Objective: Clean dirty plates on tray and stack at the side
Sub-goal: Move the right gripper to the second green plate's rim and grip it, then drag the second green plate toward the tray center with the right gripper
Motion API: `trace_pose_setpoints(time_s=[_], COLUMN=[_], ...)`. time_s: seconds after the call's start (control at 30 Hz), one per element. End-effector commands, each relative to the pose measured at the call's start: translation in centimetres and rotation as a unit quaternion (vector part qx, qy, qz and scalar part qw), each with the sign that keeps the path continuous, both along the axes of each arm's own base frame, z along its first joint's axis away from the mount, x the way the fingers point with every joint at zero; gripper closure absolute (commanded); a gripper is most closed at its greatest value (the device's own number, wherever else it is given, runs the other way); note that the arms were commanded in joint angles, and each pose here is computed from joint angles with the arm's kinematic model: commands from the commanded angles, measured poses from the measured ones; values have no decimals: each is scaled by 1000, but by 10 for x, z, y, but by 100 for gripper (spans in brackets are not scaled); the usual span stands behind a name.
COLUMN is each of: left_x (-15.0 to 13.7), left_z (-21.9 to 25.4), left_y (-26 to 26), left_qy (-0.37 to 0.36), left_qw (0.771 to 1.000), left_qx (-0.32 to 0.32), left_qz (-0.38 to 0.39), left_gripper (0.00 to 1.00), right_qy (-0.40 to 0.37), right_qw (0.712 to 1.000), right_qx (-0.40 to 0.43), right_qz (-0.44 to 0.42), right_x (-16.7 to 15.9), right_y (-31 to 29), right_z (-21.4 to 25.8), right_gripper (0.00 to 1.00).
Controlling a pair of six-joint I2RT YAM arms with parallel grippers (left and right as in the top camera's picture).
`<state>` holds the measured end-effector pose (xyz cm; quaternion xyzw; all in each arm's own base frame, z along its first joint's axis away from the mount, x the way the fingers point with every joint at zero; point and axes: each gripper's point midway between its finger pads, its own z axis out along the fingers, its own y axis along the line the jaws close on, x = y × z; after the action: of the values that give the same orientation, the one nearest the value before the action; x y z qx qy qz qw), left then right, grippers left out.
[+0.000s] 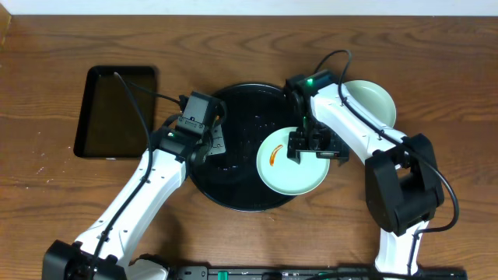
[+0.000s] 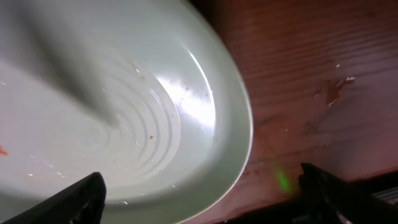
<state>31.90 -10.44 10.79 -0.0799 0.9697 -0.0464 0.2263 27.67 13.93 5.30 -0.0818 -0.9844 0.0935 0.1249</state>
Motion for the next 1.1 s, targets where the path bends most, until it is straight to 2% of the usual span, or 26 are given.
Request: trace_pose_setpoints(time_s=[0.0,0.17,0.2,0.23,0.27,0.3,0.33,0.47,0.77,0.93,1.07], left_x=[-1,0,0,0,0,0,0,1,2,2,1], left_z=[-4,-4,-4,-4,-4,-4,-4,-3,-3,-3,-3], left_y=[3,2,2,2,2,2,2,2,2,2,2], left_qy=[4,2,2,2,2,2,2,-1,-1,-1,1], left_qw=[1000,1000,1000,1000,1000,1000,1000,1000,1000,1000,1000], left_qx=[3,2,2,2,2,2,2,1,1,1,1], left_qz=[5,5,5,5,5,5,5,5,5,5,5], left_gripper=[91,91,91,91,91,91,91,91,91,91,91], right_qy=[12,13,14,17,17,17,18,18,-3,-45,-50], right_qw=[1000,1000,1000,1000,1000,1000,1000,1000,999,993,993], right_qx=[6,14,17,19,19,19,19,19,36,75,74], right_qz=[-14,-15,-16,-17,-17,-17,-17,-16,9,80,76], right_x=[-7,-11,-12,-14,-15,-15,-16,-17,-14,5,8], right_y=[3,5,6,6,6,5,5,5,24,44,43], right_z=[-5,-18,-20,-22,-24,-25,-26,-27,-33,-42,-43], right_gripper=[10,18,24,35,58,71,76,64,60,58,57])
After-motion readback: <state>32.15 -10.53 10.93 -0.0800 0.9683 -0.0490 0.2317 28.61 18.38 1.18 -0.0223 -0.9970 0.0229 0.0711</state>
